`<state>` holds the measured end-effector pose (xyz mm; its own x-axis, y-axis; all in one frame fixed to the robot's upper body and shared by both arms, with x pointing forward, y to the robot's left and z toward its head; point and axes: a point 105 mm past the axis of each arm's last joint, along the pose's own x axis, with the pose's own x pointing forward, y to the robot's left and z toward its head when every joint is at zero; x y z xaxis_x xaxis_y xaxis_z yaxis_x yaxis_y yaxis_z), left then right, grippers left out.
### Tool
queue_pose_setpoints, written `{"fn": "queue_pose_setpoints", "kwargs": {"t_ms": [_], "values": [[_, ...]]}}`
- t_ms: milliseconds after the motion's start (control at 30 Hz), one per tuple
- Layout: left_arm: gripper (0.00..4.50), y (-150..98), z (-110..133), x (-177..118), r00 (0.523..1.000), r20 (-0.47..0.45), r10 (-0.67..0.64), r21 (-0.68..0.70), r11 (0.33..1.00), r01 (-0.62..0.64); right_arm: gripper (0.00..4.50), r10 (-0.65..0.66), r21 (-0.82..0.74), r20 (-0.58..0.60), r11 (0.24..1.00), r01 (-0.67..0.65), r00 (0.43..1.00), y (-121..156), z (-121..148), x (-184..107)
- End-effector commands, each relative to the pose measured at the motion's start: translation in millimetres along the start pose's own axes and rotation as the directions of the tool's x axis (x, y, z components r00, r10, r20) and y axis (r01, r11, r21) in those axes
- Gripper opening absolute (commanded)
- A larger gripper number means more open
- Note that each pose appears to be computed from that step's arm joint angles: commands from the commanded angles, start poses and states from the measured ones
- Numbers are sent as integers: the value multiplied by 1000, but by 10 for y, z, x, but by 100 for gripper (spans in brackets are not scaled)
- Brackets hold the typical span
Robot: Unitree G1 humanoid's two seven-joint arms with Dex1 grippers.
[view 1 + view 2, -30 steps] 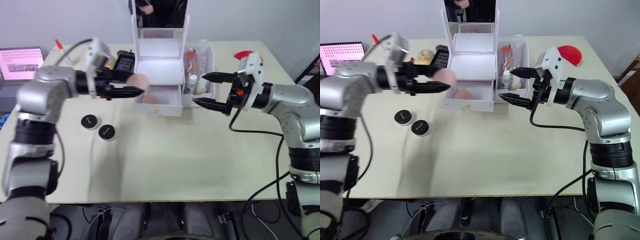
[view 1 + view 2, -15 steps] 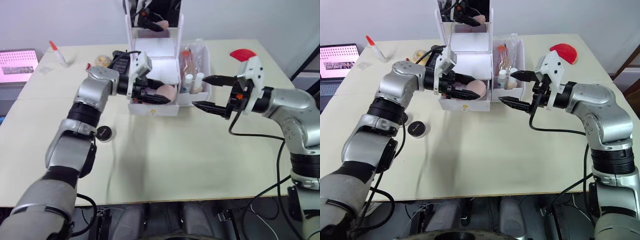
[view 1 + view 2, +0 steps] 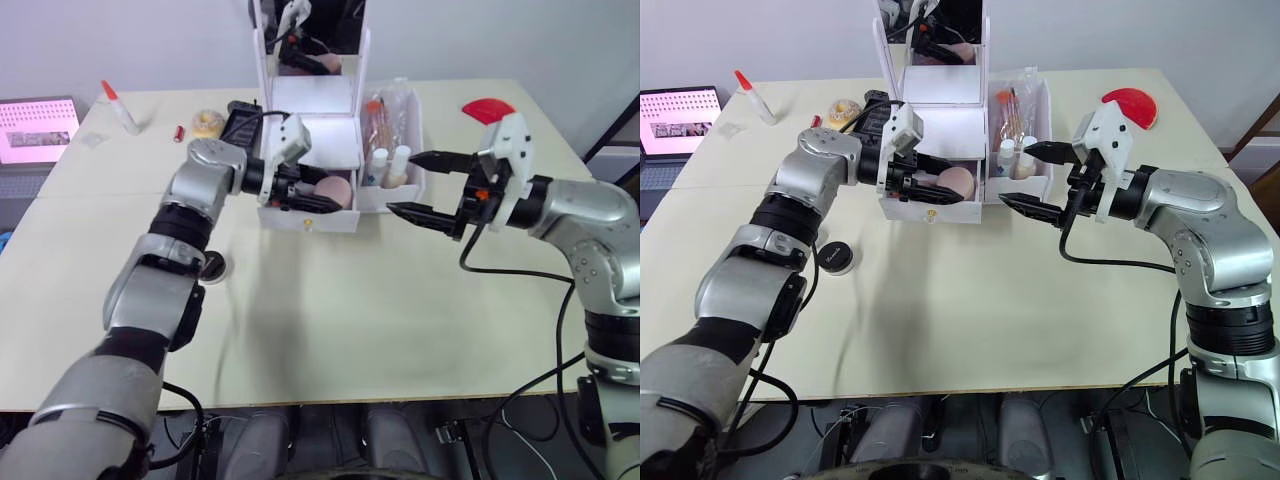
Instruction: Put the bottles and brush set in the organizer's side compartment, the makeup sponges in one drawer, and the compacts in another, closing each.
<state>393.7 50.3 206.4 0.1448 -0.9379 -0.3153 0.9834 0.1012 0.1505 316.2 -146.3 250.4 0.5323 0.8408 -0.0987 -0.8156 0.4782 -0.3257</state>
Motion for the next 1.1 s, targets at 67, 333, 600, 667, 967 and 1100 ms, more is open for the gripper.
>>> {"fn": "queue_pose_setpoints", "kwargs": {"t_ms": [67,333,600,667,967,1100], "values": [[263,39,169,-25,1000,21,13,51,999,-14,450,-16,-43,36,999,18,999,-3,154,-59],[263,65,184,-14,999,26,27,48,998,-29,450,-18,-36,41,999,20,999,19,161,-64],[447,54,282,-37,998,66,9,30,999,-11,450,-19,-29,43,999,20,999,15,141,-66],[447,65,313,-59,997,76,15,29,999,-17,450,-20,-28,42,999,22,999,5,136,-66],[447,-81,539,-444,975,210,-75,9,997,75,450,-21,-24,43,999,22,999,8,126,-51],[365,-298,453,-695,971,205,-124,-20,991,130,450,-25,-22,44,999,26,999,24,128,-65]]}}
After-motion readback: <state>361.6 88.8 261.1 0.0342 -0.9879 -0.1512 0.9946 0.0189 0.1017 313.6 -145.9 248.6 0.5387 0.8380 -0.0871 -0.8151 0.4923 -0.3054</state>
